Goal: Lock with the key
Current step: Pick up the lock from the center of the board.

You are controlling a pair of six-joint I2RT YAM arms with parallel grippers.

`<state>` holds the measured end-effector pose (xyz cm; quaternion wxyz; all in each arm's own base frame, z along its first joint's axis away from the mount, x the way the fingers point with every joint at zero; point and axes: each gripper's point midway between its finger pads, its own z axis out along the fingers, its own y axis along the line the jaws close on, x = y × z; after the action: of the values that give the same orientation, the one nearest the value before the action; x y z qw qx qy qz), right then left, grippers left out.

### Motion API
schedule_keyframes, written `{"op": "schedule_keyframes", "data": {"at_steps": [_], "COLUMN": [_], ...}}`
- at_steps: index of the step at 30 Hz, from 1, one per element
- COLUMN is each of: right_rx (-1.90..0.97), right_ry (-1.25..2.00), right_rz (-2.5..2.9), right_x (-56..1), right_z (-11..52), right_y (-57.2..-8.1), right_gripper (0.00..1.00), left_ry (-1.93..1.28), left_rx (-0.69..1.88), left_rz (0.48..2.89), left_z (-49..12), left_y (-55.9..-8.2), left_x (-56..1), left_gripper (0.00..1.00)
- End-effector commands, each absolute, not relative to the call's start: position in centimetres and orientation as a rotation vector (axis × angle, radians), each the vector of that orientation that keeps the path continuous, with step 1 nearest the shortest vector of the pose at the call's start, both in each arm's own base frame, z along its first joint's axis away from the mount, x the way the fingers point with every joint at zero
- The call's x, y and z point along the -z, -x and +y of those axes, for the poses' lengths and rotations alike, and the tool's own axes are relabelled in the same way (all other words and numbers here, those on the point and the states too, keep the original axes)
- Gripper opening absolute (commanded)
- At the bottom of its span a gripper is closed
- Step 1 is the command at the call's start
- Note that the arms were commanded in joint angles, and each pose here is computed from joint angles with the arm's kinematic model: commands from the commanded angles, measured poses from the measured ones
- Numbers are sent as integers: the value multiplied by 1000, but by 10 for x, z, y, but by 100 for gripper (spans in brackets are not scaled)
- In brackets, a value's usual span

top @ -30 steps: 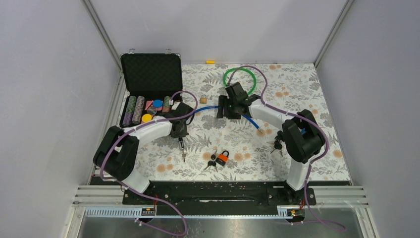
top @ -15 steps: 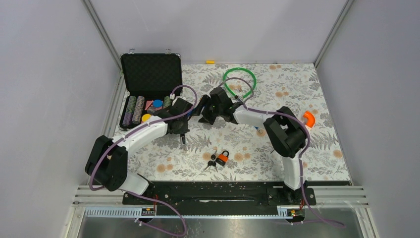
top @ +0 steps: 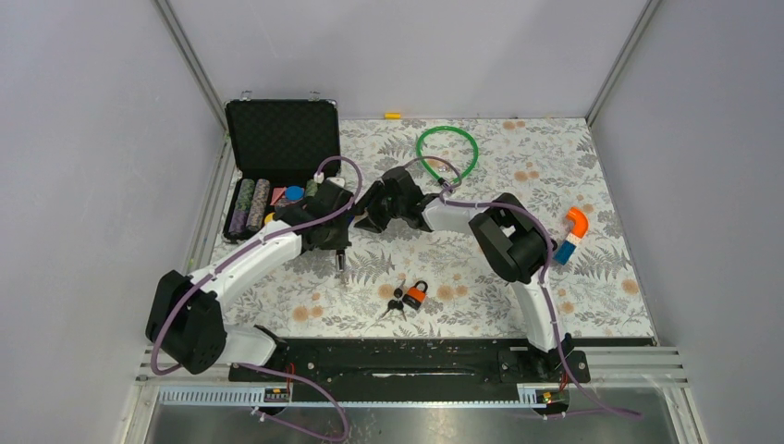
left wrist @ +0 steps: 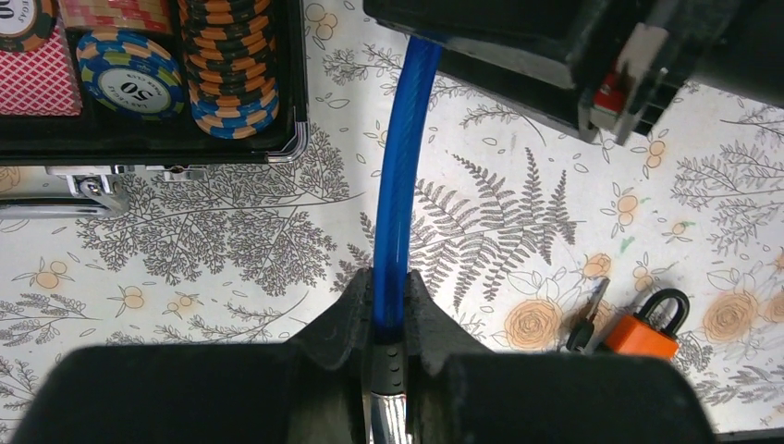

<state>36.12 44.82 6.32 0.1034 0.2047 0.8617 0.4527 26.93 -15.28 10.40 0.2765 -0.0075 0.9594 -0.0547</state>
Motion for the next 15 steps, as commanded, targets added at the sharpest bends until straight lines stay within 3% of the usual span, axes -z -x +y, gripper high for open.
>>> {"op": "schedule_keyframes", "data": {"at_steps": [1,4,5,8,15], "right_rx": [-1500,-1562,-1585,-1573,-1453], "right_ry": [-637,-689,-709,-676,-621], "right_rz": [2454,2390,2356,2298,2209], "right_x": [-90,-105,-112,-137,-184], "right_z": [466,463,461,453,422], "right_y": [-370,-369,-370,-370,-364], "right_gripper": [42,6,0,0,0], "left_ry": [-3,-5,-3,0,-5], "left_rx": [273,284,286,294,347], "left_rz": [2479,2477,2478,2470,2406], "left_z": [-169,-170,-171,-172,-181], "left_y": [-279,-278,-278,-280,-290], "left_x": [-141,-143,-143,-146,-166], "left_gripper": [0,0,0,0,48]}}
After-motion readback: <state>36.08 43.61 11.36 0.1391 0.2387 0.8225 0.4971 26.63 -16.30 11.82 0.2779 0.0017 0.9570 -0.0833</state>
